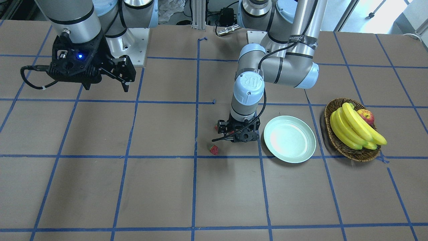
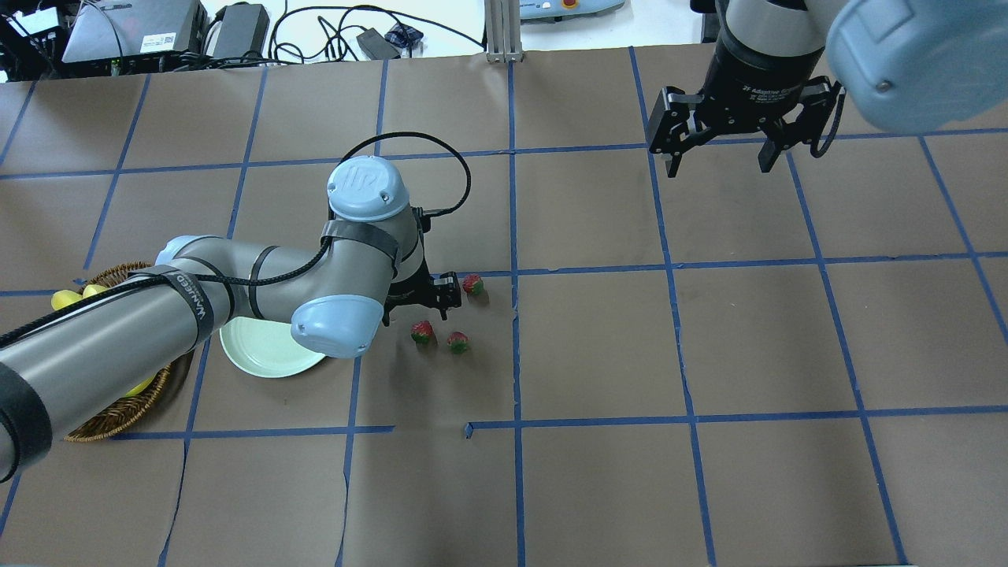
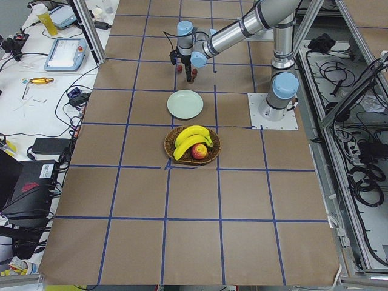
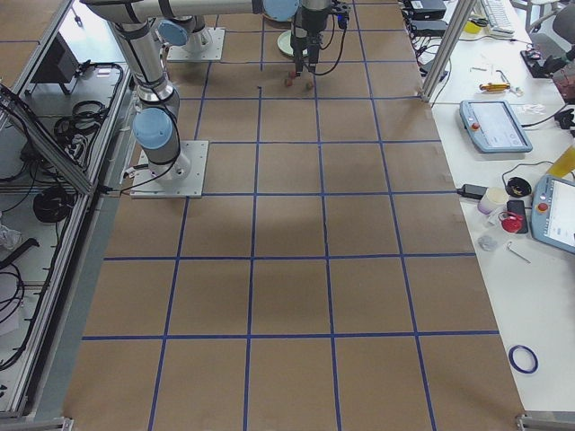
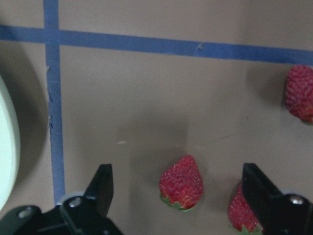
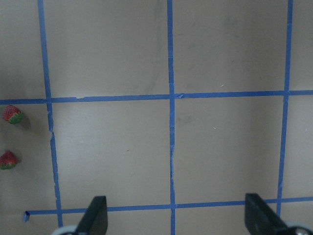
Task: Collect all strawberries into plate
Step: 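Reach the left gripper to the strawberries and grasp one, then carry the strawberry over the plate and release it onto it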
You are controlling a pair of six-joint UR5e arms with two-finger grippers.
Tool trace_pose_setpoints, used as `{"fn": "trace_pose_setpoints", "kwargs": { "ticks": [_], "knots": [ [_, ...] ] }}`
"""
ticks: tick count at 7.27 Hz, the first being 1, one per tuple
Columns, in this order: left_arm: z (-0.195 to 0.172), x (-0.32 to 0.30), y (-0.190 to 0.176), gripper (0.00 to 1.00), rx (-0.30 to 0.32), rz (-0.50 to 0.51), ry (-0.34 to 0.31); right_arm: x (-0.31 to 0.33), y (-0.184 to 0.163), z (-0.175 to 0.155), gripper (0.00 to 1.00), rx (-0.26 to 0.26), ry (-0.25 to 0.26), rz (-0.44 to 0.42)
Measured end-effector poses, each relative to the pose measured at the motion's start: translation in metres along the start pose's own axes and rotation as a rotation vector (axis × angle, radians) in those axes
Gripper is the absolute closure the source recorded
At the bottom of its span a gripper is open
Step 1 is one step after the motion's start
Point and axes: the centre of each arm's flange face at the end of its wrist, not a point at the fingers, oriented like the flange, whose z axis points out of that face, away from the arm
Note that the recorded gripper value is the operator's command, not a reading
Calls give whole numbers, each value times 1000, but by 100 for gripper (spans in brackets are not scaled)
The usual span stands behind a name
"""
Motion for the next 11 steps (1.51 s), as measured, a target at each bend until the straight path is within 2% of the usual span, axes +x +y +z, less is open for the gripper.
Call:
{"fn": "trace_pose_setpoints", "kwargs": {
  "ticks": [4,6,9,10,11],
  "knots": [
    [12,1,3,78,-25,2,-10,0,0,-1,0,1,1,0],
    [-1,-2,-2,78,-22,23,-11,0,-1,-1,0,2,0,0],
    [-52,-77,-36,75,-95,100,-77,0,-1,0,0,2,0,0],
    [-49,-112,-42,58,-125,108,-96,-1,-1,0,0,1,0,-1],
    [-38,-136,-43,1,-145,103,-108,-1,-1,1,0,0,0,-2]
  ]
}}
